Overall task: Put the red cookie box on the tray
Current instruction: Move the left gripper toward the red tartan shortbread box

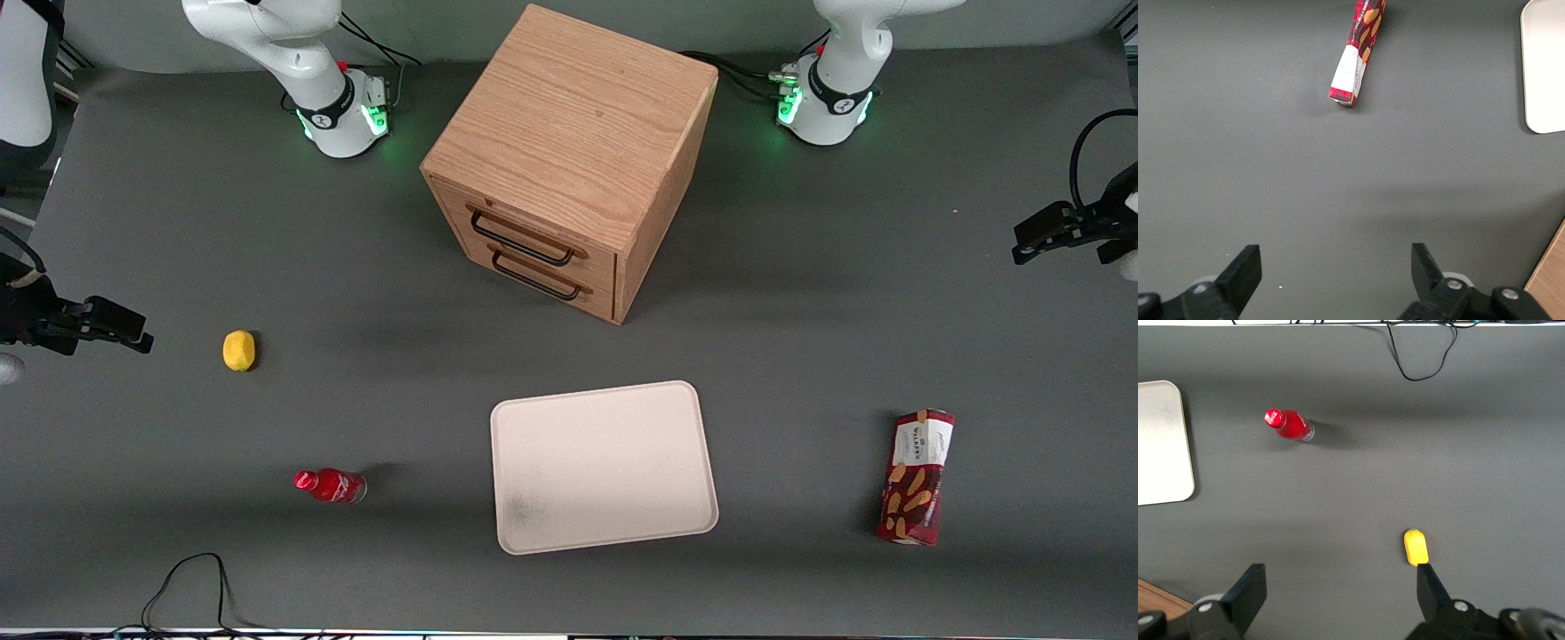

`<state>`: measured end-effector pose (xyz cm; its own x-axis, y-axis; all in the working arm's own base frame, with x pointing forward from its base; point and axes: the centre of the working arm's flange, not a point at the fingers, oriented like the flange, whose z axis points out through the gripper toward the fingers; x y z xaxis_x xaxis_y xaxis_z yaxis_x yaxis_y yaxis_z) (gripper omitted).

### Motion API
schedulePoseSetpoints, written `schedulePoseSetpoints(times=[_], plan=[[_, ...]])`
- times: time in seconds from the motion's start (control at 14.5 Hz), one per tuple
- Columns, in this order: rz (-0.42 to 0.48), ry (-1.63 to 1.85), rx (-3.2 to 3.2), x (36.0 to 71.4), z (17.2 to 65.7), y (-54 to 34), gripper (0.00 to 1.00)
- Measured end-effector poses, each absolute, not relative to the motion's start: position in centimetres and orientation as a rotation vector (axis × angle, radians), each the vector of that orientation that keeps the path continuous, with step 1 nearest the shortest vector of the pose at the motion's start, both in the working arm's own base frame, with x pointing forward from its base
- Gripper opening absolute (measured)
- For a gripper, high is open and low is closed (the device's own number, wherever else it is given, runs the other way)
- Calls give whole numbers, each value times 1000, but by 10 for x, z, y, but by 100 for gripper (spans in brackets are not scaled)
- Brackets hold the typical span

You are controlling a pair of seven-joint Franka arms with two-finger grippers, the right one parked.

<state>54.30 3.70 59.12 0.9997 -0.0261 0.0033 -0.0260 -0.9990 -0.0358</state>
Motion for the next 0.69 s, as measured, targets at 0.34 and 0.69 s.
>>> schedulePoseSetpoints(times=[0.34,0.69], plan=[[-11,46,-3104,544,590,36,100],[7,60,-3078,566,550,40,100]])
